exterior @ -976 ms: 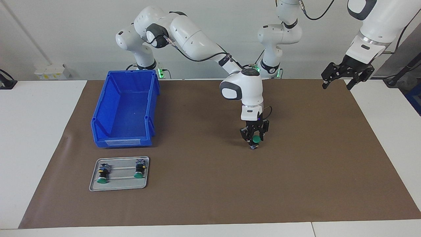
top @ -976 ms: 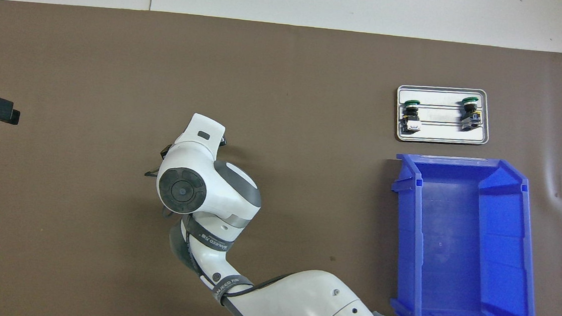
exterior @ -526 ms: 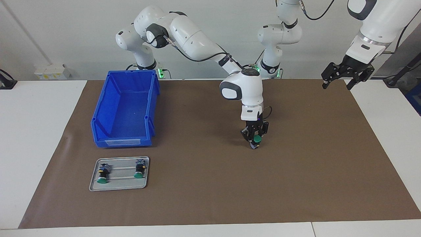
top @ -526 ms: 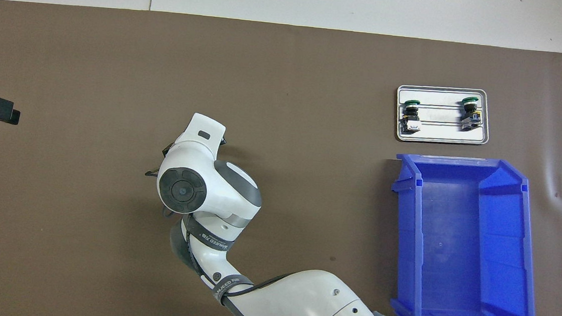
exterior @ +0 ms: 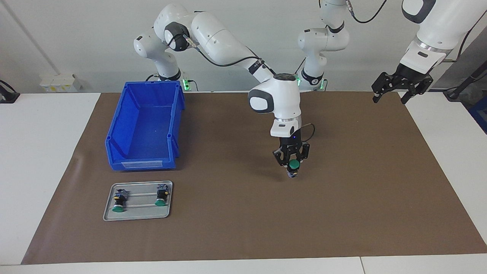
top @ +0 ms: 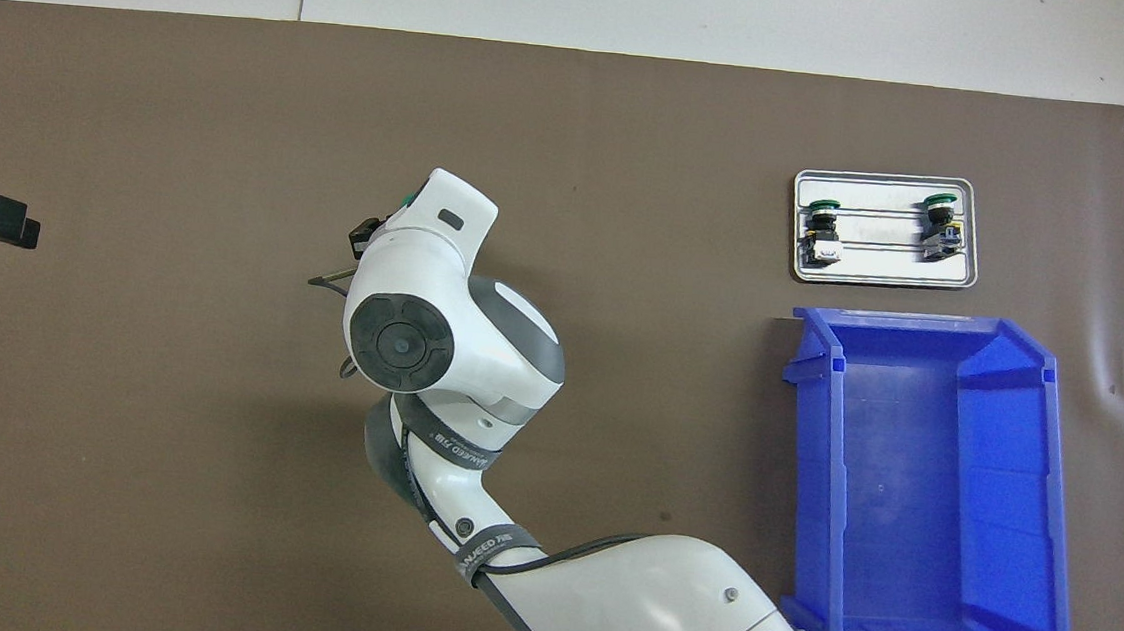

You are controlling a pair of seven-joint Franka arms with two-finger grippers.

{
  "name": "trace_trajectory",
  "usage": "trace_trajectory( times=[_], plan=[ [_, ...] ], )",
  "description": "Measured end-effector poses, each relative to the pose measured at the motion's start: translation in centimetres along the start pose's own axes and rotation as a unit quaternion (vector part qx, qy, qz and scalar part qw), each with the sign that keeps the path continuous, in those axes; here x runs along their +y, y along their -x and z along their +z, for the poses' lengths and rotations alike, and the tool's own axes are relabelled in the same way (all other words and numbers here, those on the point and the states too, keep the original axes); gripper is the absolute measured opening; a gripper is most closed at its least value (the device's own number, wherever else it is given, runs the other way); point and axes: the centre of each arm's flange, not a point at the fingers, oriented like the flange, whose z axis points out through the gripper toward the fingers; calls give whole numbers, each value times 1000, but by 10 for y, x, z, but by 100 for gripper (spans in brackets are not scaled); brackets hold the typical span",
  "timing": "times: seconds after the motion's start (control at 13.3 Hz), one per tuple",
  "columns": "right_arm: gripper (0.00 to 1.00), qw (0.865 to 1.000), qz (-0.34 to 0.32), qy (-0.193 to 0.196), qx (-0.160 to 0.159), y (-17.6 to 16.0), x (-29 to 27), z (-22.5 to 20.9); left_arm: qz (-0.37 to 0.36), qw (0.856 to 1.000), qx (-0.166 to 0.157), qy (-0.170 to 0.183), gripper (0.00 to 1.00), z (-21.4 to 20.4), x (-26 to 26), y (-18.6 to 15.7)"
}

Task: Place and press button with both arms
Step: 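Carry the button module over the blue bin with the right gripper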

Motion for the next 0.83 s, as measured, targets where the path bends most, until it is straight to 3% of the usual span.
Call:
trace_trajectory(
  times=[0.38,0.83],
  plan=[
    [34,996,65,54,0,-62,141,-58,0,1000,0,0,100,0,0,0],
    [34,988,106,78,-81,-59,266,-137,0,1000,0,0,100,0,0,0]
  ],
)
